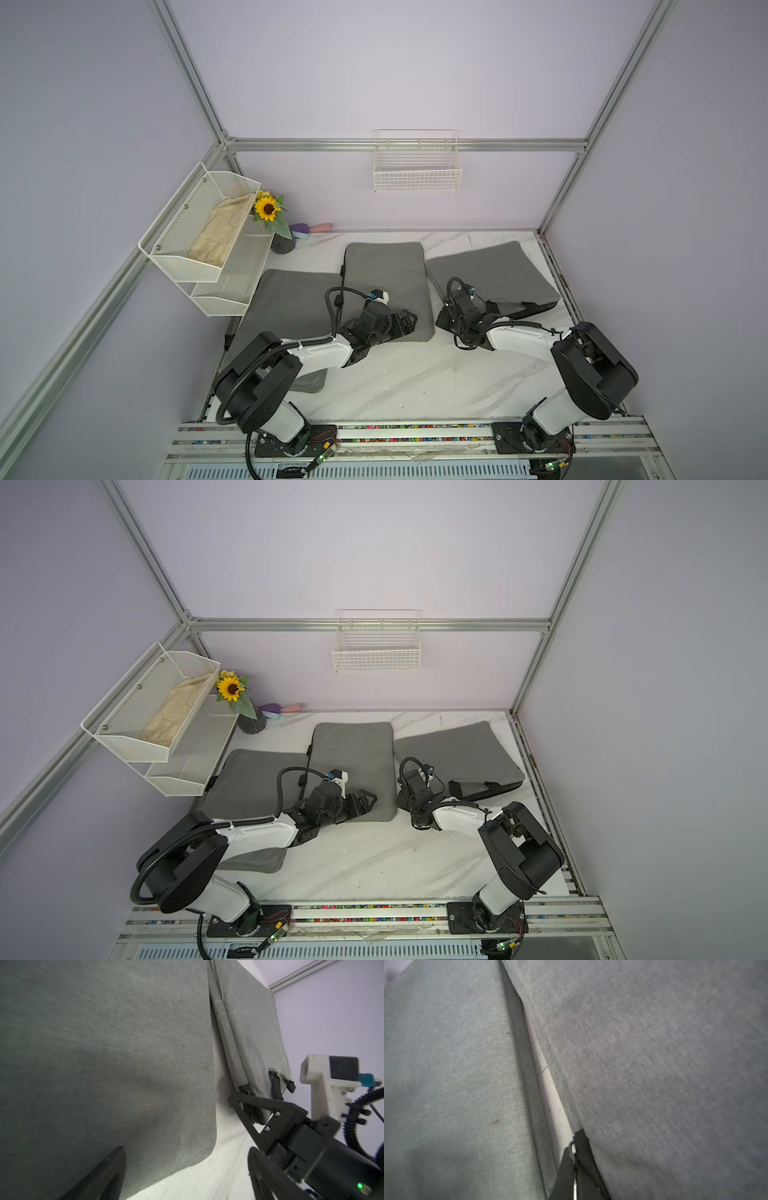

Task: Put the mouse into the laptop bag
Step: Zip the zipper on the zippered laptop bag.

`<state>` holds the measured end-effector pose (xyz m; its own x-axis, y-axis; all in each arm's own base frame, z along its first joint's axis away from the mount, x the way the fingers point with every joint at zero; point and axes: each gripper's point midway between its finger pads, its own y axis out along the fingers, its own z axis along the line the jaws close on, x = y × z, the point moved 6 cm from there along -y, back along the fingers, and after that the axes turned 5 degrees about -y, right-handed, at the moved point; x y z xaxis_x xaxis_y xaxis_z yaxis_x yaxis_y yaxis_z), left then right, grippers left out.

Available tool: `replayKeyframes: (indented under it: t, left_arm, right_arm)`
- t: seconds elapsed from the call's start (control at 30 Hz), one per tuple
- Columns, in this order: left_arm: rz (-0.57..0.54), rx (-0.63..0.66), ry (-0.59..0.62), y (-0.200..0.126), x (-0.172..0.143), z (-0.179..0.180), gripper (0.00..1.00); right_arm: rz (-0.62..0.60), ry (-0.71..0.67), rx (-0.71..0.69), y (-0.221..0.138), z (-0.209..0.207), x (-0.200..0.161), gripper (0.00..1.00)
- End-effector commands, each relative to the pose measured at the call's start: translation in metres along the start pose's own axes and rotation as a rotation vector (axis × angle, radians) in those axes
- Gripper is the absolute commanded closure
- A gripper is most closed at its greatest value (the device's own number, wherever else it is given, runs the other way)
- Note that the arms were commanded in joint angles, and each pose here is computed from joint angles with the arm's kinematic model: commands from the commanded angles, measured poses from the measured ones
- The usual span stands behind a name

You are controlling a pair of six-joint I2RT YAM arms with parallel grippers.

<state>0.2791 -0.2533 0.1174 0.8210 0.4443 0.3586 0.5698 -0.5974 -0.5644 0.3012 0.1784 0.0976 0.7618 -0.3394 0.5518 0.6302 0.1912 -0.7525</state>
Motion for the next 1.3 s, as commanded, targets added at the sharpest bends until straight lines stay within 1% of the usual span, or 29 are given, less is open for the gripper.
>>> replayKeyframes:
  t: [0.0,0.2,0.3,0.47,0.57,0.6,0.63,0.7,0.77,0.8,0.87,0.9,0.93,0.97,1.1,1.27]
  left_arm:
    - [-0.042,-0.224,-0.018,0.012,0.03,-0.063,0.09]
    - [0.065,-0.317,-0.042,0.056,0.028,-0.083,0.09]
    - [0.11,-0.339,-0.059,0.075,0.027,-0.09,0.09]
    - [0.143,-0.327,-0.091,0.1,0.021,-0.091,0.08]
    - [0.164,-0.313,-0.113,0.116,0.02,-0.092,0.11]
    - [0.172,-0.313,-0.115,0.122,0.02,-0.094,0.14]
    - [0.174,-0.31,-0.114,0.127,0.021,-0.095,0.19]
    - [0.166,-0.277,-0.106,0.136,0.023,-0.094,0.36]
    - [0.155,-0.239,-0.088,0.146,0.028,-0.095,0.49]
    - [0.159,-0.221,-0.082,0.153,0.029,-0.096,0.57]
    - [0.17,-0.194,-0.062,0.166,0.032,-0.098,0.79]
    - [0.165,-0.161,-0.052,0.172,0.036,-0.098,0.88]
    - [0.16,-0.127,-0.043,0.178,0.04,-0.098,0.95]
    - [0.157,-0.109,-0.03,0.183,0.044,-0.098,0.99]
    - [0.139,-0.084,0.013,0.196,0.062,-0.103,1.0]
    - [0.094,-0.056,0.011,0.199,0.092,-0.094,1.0]
  right_arm:
    - [-0.031,-0.023,0.107,-0.011,0.018,0.007,1.0]
    - [-0.065,-0.013,0.134,-0.027,0.014,0.009,1.0]
    - [-0.072,-0.01,0.148,-0.03,0.014,0.01,1.0]
    - [-0.067,-0.012,0.16,-0.023,0.016,0.008,1.0]
    - [-0.064,-0.015,0.188,-0.025,0.022,0.011,1.0]
    - [-0.066,-0.015,0.19,-0.026,0.024,0.012,1.0]
    - [-0.069,-0.016,0.195,-0.027,0.025,0.013,1.0]
    - [-0.074,-0.015,0.201,-0.028,0.025,0.014,1.0]
    - [-0.073,-0.016,0.198,-0.03,0.024,0.013,1.0]
    - [-0.073,-0.014,0.196,-0.031,0.022,0.012,1.0]
    - [-0.072,-0.007,0.194,-0.034,0.019,0.01,1.0]
    - [-0.068,-0.001,0.188,-0.035,0.016,0.008,1.0]
    - [-0.06,0.003,0.183,-0.035,0.015,0.006,1.0]
    - [-0.053,0.006,0.181,-0.035,0.013,0.005,1.0]
    - [-0.023,0.012,0.161,-0.03,0.005,-0.006,1.0]
    - [-0.019,0.003,0.093,-0.03,-0.009,-0.013,1.0]
